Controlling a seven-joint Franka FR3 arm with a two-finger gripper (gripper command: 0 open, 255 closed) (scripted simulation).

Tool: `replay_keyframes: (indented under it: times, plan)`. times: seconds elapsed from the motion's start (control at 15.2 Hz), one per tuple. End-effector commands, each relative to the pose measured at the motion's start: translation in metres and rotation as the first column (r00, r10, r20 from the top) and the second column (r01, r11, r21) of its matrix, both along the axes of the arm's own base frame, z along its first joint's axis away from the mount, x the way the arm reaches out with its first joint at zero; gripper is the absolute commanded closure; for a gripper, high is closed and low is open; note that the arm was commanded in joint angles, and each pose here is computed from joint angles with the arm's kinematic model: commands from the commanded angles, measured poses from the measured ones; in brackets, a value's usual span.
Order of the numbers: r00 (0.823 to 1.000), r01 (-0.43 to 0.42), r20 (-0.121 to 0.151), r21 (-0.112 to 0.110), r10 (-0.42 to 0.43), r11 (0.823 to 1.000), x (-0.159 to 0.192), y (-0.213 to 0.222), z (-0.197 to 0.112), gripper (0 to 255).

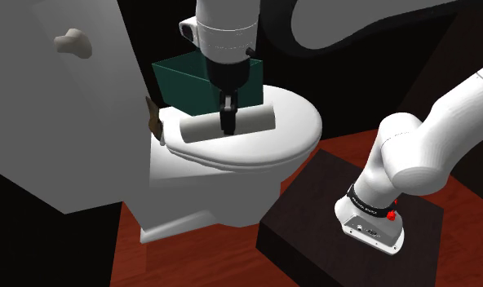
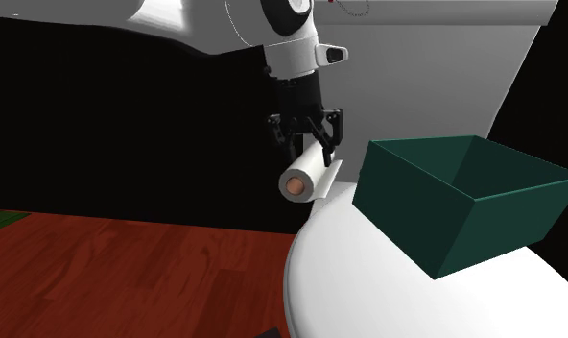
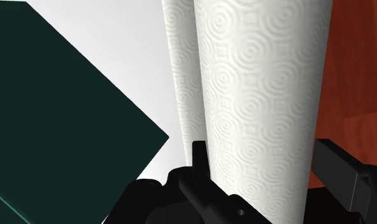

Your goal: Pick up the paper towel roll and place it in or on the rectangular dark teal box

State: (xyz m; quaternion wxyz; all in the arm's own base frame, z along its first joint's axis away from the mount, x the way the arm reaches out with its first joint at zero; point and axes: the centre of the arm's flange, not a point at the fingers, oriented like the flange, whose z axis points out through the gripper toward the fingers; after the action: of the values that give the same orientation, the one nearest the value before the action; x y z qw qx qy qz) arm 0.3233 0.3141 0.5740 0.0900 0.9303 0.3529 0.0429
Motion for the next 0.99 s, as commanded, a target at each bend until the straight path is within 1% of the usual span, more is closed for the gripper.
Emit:
replay_keyframes:
  times: [0.0, 0.92]
  plan:
    - [1.000, 0.000, 0.000, 0.000, 0.000, 1.000, -0.001, 0.000, 0.012, 255]
    - [1.000, 0.000, 0.000, 0.000, 0.000, 1.000, -0.001, 0.000, 0.086, 255]
